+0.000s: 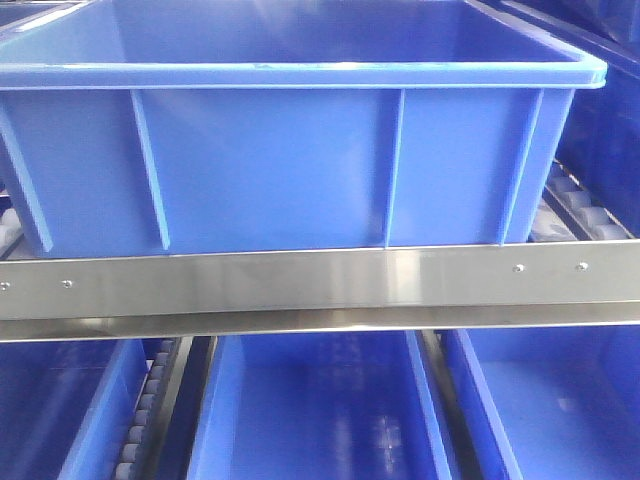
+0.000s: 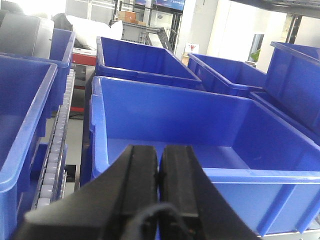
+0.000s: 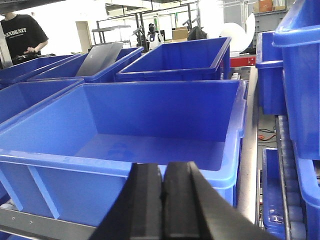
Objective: Grab silver tray and place in blue box
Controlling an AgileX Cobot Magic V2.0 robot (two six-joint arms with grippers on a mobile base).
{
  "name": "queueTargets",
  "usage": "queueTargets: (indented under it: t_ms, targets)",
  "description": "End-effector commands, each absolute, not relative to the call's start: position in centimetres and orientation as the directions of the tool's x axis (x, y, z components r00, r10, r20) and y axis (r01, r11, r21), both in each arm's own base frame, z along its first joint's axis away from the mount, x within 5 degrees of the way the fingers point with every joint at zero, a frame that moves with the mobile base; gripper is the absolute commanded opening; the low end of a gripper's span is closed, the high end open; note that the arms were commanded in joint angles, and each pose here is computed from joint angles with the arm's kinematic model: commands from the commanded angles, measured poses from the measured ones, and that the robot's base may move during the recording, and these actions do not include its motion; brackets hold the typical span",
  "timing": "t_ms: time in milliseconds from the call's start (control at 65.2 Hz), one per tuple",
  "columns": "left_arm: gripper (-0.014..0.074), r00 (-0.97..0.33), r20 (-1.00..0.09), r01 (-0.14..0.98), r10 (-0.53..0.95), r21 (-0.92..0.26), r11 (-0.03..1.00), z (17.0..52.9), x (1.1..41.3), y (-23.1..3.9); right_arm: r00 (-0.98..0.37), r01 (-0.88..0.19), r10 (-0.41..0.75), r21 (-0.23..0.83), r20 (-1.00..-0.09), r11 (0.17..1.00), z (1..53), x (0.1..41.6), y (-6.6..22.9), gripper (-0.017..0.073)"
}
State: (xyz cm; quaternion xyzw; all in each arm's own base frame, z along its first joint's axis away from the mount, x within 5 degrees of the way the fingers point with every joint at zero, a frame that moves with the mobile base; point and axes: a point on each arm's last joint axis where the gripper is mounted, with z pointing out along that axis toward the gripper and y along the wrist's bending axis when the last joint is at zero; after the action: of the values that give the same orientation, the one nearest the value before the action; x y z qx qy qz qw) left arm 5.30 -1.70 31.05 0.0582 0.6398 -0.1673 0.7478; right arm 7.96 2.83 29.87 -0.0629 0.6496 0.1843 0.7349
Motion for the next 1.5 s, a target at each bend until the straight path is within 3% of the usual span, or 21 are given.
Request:
queueTargets:
  t_ms: [0,169,291,475,690,1488]
  targets:
    - [-0.0006,0.21,-0.956,0.338,-0.206,-0.126,0.933,32.5,5.1,-1.6,0.194,-0.356,0.198,0.119,-0.961,0.927,31.5,7.8,2.7,0.0052]
    - [-0.0006,0.21,-0.956,0.338,-0.206,-0.126,0.933,32.5,5.1,-1.6,0.197,-0.314,0.158,0.091,-0.968,0.945,30.4,7.7,2.4,0.0052]
    - [-0.0006,0.21,-0.956,0.338,-0.206,-0.126,0.933,32.5,5.1,-1.6,0.207,-0.171,0.068,0.032,-0.976,0.985,28.3,7.4,1.2,0.0052]
    - [-0.0006,0.21,-0.956,0.338,-0.206,-0.126,0.933,32.5,5.1,-1.6,0.226,-0.051,0.096,0.087,-0.969,0.995,25.2,6.2,0.2,0.0052]
    - [-0.0006,0.21,-0.956,0.338,-0.206,-0.126,0.933,32.5,5.1,-1.6,0.198,-0.041,0.065,0.058,-0.978,0.997,22.0,5.2,0.2,0.0052]
    - [-0.0006,0.209,-0.956,0.338,-0.205,-0.126,0.933,32.5,5.1,-1.6,0.213,-0.042,0.067,0.059,-0.975,0.997,22.1,5.2,0.2,0.0052]
